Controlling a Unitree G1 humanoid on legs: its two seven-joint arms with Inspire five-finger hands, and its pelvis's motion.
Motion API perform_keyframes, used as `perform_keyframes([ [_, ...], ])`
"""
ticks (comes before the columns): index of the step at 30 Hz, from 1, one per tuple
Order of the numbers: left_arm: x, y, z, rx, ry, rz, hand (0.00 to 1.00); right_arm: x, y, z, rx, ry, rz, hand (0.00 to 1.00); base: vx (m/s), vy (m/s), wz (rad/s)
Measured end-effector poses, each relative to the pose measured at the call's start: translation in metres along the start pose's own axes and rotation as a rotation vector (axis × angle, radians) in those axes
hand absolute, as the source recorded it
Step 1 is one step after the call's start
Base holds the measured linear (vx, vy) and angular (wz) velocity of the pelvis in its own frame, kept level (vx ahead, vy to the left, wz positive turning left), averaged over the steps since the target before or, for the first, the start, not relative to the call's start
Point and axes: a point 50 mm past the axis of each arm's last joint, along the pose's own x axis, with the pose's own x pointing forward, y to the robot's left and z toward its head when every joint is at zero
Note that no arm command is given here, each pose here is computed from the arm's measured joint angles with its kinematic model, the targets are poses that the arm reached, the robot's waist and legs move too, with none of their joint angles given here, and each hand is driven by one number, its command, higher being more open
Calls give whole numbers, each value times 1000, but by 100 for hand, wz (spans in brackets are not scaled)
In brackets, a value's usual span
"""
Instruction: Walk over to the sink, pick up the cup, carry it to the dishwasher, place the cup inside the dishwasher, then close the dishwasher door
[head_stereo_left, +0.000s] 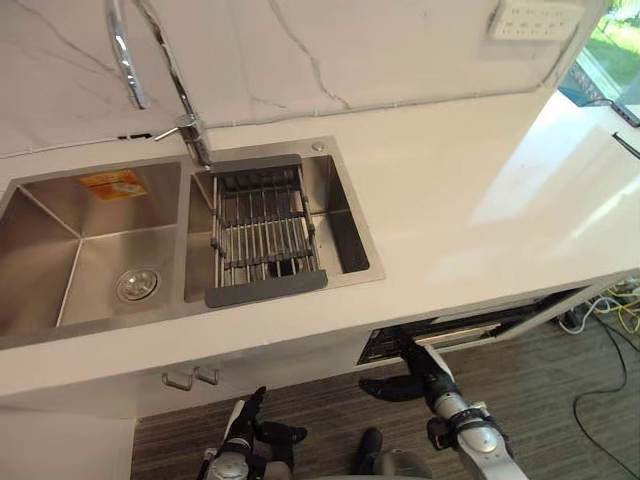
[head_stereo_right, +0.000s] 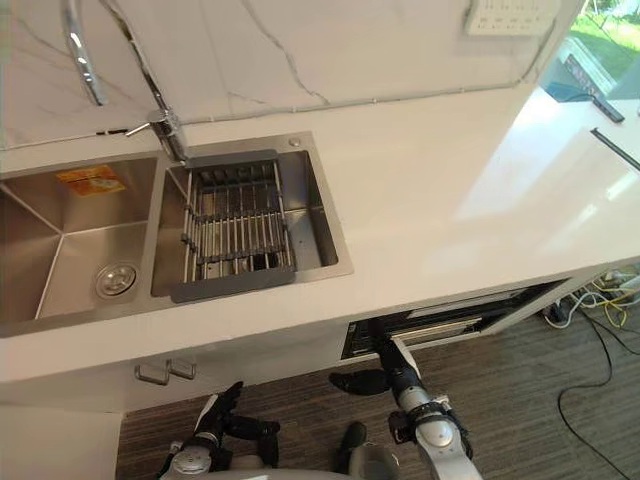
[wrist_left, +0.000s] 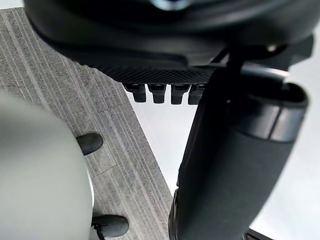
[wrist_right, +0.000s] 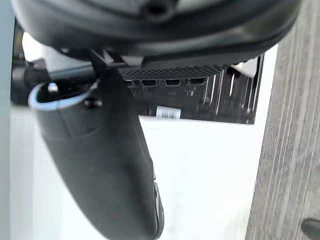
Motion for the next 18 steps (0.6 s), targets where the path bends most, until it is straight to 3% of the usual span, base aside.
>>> perform_keyframes([
  [9,-1,1,-3,-2,10,2,100,-12,4,-56,9,258,-90,100,-4,0,1],
  [18,-2,3,-8,-21,26,15,100,-26,-5,-85,4,419,-214,100,8,-7,7],
])
